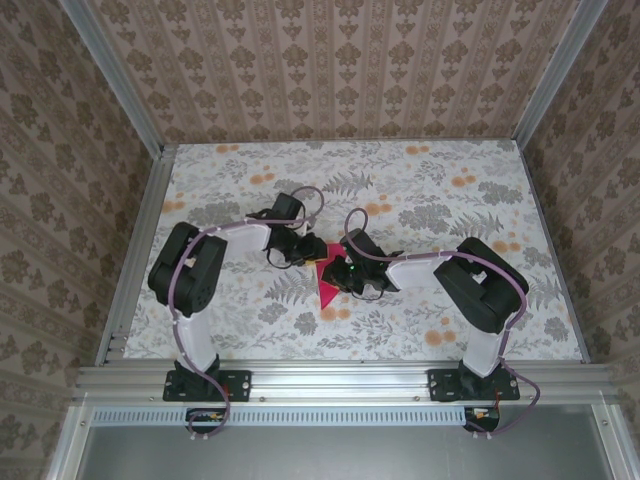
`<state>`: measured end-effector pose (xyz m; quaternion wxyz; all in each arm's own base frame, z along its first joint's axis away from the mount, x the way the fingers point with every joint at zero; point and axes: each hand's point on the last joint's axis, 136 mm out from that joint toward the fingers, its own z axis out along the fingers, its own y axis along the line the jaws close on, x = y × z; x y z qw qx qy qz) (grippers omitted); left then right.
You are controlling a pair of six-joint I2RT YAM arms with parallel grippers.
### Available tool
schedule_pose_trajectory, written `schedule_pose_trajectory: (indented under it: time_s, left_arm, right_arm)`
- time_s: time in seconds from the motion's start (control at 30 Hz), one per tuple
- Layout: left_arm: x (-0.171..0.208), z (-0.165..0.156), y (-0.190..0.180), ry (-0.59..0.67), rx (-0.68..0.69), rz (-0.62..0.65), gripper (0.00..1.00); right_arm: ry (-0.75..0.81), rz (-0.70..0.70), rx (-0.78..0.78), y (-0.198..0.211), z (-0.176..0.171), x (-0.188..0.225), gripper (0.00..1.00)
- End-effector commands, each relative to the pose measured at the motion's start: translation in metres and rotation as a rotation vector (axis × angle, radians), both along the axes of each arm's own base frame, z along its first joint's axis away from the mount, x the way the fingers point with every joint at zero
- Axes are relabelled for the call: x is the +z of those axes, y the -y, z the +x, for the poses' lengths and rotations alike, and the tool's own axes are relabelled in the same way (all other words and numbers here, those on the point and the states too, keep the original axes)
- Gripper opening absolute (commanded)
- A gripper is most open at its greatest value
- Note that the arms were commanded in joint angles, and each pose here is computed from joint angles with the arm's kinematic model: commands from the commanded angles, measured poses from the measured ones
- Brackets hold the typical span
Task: Fold a paper plane with a square sheet of paper (pick it up from the middle)
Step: Third fold the triangle at the center of the table.
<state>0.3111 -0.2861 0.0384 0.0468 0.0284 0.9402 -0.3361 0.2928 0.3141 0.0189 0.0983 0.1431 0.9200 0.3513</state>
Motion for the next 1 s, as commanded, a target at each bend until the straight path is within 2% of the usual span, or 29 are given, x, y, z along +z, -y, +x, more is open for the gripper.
schedule_pose_trajectory:
  time_s: [0.0, 0.13, 0.27, 0.37, 0.6, 0.7, 0.83, 0.97]
  left_arm:
    - [0.023, 0.011, -0.024, 0.035, 0.096, 0.001, 0.33]
    - [0.022, 0.015, -0.056, 0.024, 0.19, 0.002, 0.34]
    - [0.021, 0.012, -0.072, 0.015, 0.219, -0.005, 0.34]
    - [0.022, 0.005, -0.073, 0.012, 0.207, -0.008, 0.34]
    - [0.025, -0.018, -0.062, 0.006, 0.14, -0.018, 0.3]
    - [0.028, -0.032, -0.052, -0.001, 0.107, -0.025, 0.27]
    - [0.027, -0.06, -0.03, -0.024, 0.041, -0.044, 0.22]
    - [0.023, -0.073, -0.018, -0.041, 0.01, -0.057, 0.15]
  right_arm:
    - [-0.042, -0.069, -0.003, 0.012, -0.006, -0.019, 0.28]
    - [-0.04, -0.075, -0.004, 0.013, -0.006, -0.018, 0.38]
    - [-0.031, -0.079, -0.004, 0.014, -0.005, -0.015, 0.4]
    - [-0.03, -0.09, -0.007, 0.016, -0.006, -0.015, 0.34]
    - [-0.038, -0.113, -0.006, 0.02, -0.008, -0.019, 0.11]
    - [-0.044, -0.12, -0.009, 0.021, -0.008, -0.021, 0.07]
    - [-0.049, -0.122, -0.018, 0.023, -0.009, -0.024, 0.03]
    - [-0.053, -0.124, -0.025, 0.023, -0.009, -0.025, 0.01]
